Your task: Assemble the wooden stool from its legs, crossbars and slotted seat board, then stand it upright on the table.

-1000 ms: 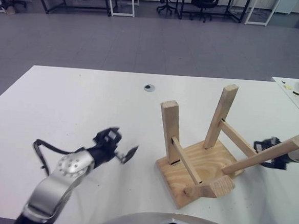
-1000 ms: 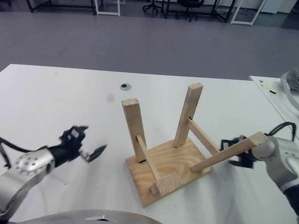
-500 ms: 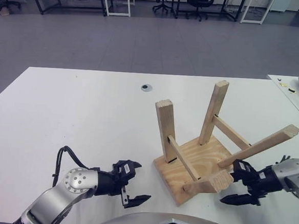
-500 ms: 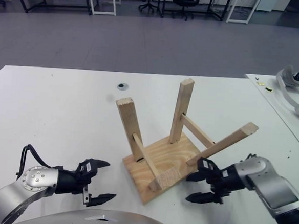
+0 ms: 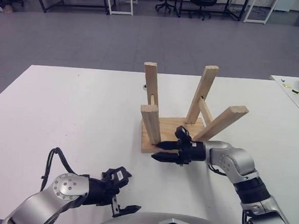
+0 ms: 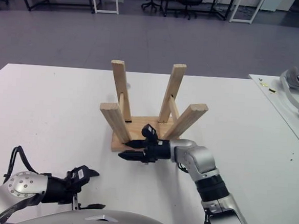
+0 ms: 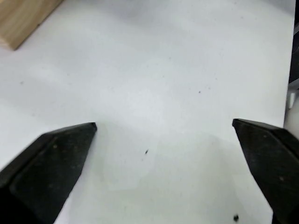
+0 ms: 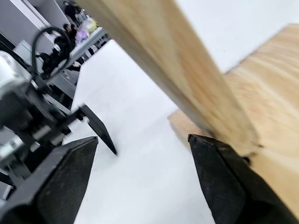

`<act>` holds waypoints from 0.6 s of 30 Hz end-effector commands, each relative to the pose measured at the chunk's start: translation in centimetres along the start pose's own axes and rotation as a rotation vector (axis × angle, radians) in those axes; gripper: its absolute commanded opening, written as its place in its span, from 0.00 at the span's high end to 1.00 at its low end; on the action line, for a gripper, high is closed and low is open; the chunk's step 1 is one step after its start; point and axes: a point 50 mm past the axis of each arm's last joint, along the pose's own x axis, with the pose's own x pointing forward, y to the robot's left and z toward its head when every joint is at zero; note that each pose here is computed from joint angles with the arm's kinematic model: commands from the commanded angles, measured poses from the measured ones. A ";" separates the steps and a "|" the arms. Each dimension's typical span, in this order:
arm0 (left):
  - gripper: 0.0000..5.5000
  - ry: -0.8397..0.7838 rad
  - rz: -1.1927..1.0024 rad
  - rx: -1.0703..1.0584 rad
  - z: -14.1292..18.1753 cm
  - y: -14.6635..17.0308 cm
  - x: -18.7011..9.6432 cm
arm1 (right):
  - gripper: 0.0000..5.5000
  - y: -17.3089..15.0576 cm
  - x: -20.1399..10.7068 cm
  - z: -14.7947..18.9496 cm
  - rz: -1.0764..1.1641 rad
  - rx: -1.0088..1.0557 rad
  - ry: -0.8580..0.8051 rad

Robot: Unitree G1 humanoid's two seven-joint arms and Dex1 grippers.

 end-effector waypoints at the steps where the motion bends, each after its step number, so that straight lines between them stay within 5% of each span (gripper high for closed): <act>1: 0.02 -0.125 0.138 -0.003 0.9 2.4 0.0 | 0.34 2.6 -4.0 1.1 0.051 -0.002 0.029; 8: 0.02 -0.193 0.404 0.081 -1.4 8.6 -2.6 | 0.34 1.8 -15.1 -1.7 -0.224 -0.027 0.420; 11: 0.02 -0.216 0.493 0.085 -2.5 9.9 -3.5 | 0.38 -1.5 -18.6 -0.9 -0.567 -0.104 0.335; 15: 0.12 -0.351 0.479 0.055 -3.0 11.3 -4.3 | 0.51 -3.5 -18.6 -2.8 -0.692 -0.124 0.265; 18: 0.21 -0.282 0.330 0.139 -3.3 13.2 -4.5 | 0.62 -4.8 -17.8 -3.6 -0.714 -0.166 0.246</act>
